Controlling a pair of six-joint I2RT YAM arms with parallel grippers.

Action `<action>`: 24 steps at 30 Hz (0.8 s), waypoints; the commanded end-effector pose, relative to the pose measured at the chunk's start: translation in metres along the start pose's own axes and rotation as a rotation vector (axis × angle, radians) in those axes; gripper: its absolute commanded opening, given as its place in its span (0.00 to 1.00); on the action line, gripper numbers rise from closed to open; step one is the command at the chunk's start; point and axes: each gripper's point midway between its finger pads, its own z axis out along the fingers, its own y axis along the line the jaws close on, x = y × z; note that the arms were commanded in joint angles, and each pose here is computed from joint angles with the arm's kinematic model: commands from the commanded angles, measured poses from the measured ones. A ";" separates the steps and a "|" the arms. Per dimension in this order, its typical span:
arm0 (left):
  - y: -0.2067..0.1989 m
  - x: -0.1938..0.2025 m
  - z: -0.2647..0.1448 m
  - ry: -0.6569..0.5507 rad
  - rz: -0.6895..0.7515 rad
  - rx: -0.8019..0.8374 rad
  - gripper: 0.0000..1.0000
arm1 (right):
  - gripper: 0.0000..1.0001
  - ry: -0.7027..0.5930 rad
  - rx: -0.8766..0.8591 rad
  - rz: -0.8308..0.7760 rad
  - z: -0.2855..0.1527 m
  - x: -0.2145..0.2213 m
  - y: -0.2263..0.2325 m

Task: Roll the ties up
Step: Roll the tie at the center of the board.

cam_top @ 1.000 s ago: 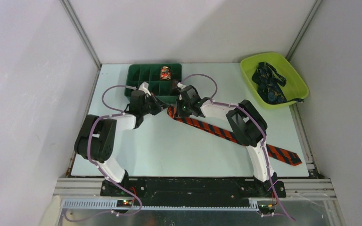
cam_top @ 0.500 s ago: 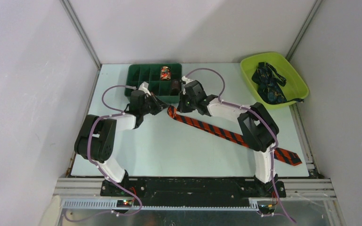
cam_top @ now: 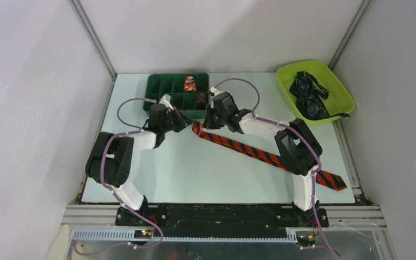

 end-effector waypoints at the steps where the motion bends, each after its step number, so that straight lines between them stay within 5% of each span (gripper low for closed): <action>1: -0.021 -0.013 0.000 -0.032 0.021 0.061 0.00 | 0.00 0.009 -0.011 0.025 0.005 0.003 0.000; 24: -0.033 -0.005 0.005 -0.005 0.038 0.081 0.00 | 0.00 0.020 -0.070 0.073 0.027 0.010 -0.003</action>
